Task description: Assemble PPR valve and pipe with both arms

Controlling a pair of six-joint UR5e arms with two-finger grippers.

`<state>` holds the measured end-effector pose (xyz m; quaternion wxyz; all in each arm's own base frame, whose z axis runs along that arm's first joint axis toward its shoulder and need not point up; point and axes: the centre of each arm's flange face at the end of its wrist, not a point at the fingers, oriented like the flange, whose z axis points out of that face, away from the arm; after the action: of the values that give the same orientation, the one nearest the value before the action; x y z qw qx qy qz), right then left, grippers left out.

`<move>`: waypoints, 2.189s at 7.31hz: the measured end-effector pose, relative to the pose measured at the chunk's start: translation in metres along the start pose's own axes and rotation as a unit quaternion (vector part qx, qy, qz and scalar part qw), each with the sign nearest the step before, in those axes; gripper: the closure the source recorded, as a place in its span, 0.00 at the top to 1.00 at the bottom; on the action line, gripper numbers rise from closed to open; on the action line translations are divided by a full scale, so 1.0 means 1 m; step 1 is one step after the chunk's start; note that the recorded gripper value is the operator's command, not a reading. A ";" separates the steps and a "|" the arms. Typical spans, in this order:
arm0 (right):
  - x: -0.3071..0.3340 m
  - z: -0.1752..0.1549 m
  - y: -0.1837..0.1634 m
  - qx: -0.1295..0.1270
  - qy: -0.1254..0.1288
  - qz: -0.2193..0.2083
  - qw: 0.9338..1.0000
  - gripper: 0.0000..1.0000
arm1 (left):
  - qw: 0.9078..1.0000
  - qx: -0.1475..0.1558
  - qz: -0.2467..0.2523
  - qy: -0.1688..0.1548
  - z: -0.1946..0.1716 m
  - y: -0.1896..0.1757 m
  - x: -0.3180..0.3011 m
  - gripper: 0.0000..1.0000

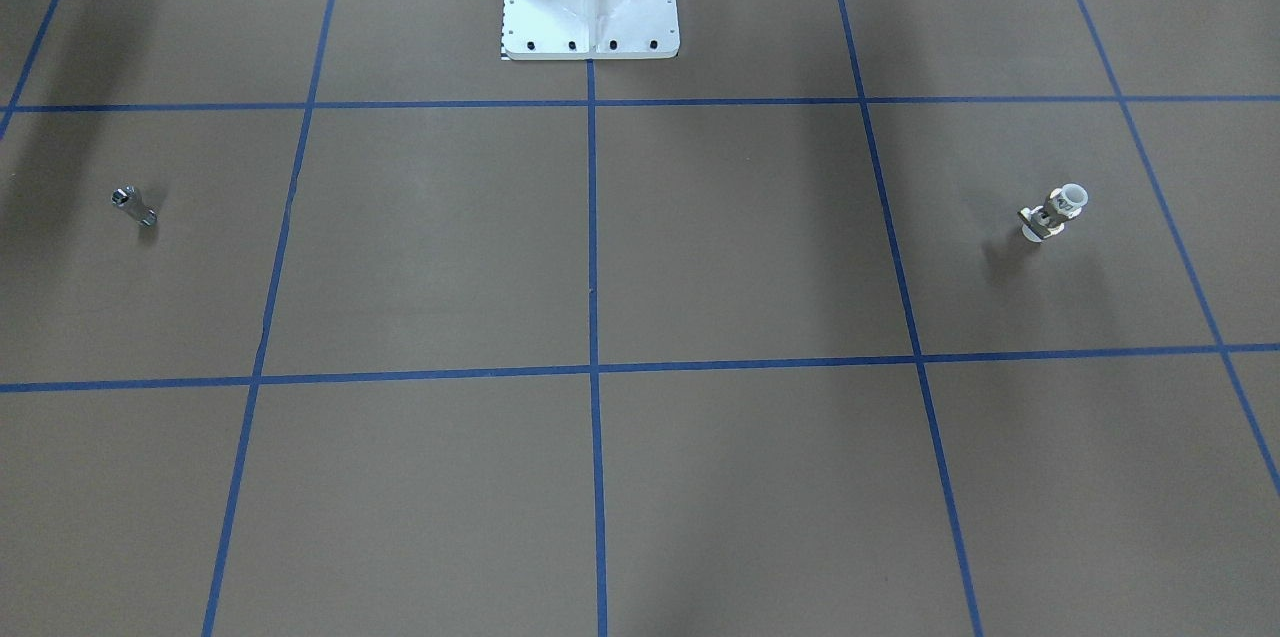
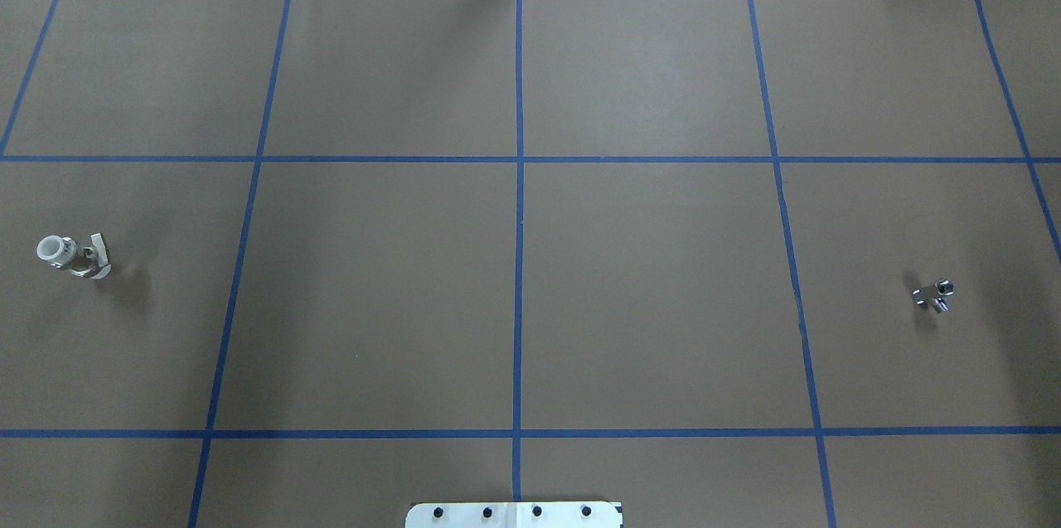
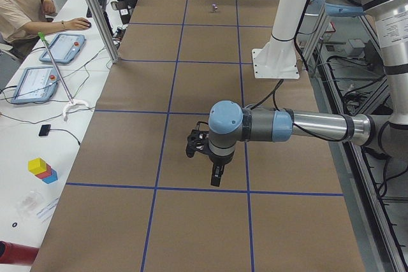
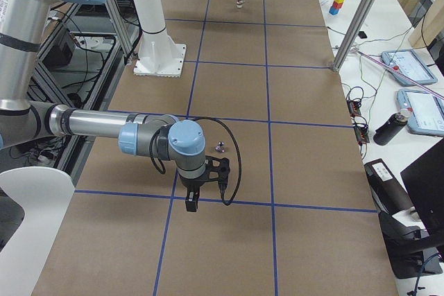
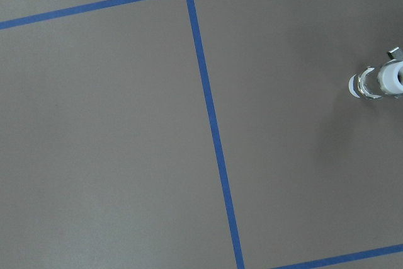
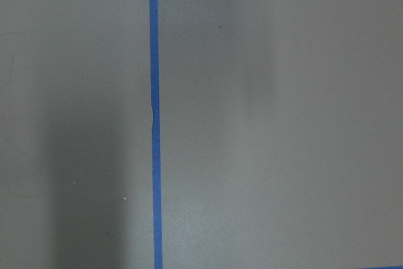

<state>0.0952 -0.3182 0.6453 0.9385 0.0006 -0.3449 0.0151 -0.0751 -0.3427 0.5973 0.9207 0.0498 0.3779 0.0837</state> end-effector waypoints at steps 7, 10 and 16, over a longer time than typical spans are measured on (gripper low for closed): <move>-0.029 -0.028 -0.028 0.071 -0.027 -0.059 0.995 1.00 | 0.996 0.062 0.061 -0.012 -0.039 -0.057 0.030 1.00; -0.028 -0.019 -0.042 0.105 -0.067 -0.096 0.987 1.00 | 0.987 0.114 0.111 0.029 -0.054 -0.085 0.051 1.00; -0.049 -0.009 -0.045 0.110 -0.092 -0.111 0.983 1.00 | 0.987 0.059 0.115 0.094 0.024 -0.106 0.134 1.00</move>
<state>0.0649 -0.3646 0.6076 0.8929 0.1439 -0.4237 -0.0511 0.0481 -0.4219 0.5061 0.8609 0.1390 0.4585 0.1710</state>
